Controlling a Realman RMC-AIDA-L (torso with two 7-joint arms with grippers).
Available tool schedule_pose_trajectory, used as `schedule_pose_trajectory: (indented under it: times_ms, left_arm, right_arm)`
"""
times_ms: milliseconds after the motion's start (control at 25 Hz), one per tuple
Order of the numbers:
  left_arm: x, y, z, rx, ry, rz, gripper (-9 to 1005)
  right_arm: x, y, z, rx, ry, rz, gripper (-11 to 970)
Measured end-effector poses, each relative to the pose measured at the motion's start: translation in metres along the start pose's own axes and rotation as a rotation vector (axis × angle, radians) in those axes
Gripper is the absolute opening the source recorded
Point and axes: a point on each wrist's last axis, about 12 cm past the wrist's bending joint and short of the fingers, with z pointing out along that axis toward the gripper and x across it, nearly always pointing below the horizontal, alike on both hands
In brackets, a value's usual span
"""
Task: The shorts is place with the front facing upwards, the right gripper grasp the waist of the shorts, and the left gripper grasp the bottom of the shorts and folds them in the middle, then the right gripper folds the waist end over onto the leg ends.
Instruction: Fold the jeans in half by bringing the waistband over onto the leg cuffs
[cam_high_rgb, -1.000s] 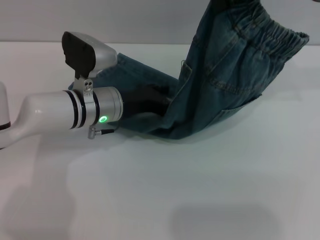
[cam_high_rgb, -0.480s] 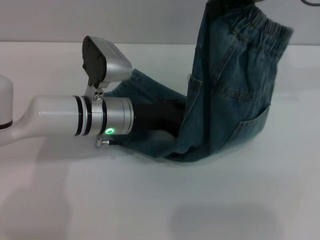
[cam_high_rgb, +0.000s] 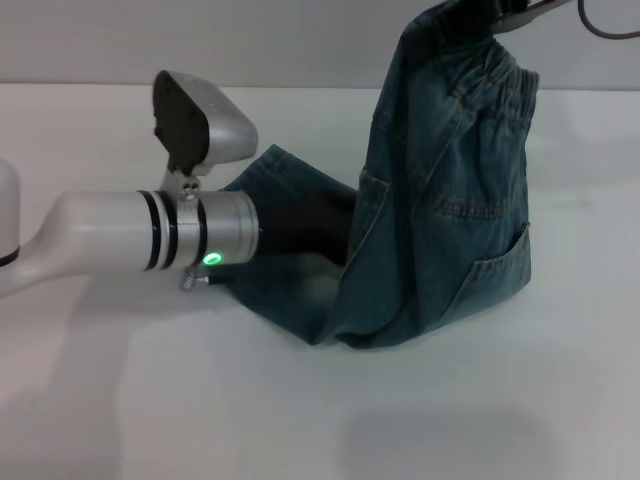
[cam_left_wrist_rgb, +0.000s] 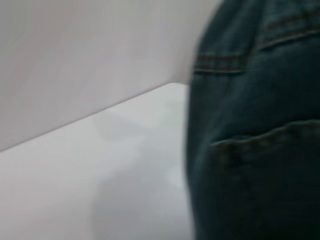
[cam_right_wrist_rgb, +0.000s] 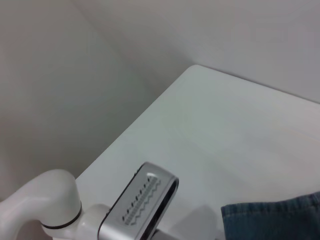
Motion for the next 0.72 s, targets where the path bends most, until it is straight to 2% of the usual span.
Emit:
schedule_pose_trajectory:
  times_ms: [280, 320, 360, 720]
  left_arm:
    - [0.006, 0.018, -0.009, -0.139, 0.01, -0.008, 831]
    - [0.007, 0.024, -0.013, -0.196, 0.003, -0.017, 831]
    - [0.007, 0.024, -0.013, -0.196, 0.003, -0.017, 831]
    - [0.002, 0.06, -0.046, -0.51, -0.163, -0.181, 830]
  right_arm:
    - [0.004, -0.002, 0.002, -0.007, 0.008, 0.008, 22]
    - [0.005, -0.002, 0.003, -0.009, 0.011, 0.007, 23]
    - [0.005, -0.002, 0.004, -0.01, 0.015, 0.006, 23]
    - [0.012, 0.0, 0.018, -0.031, 0.041, -0.018, 19]
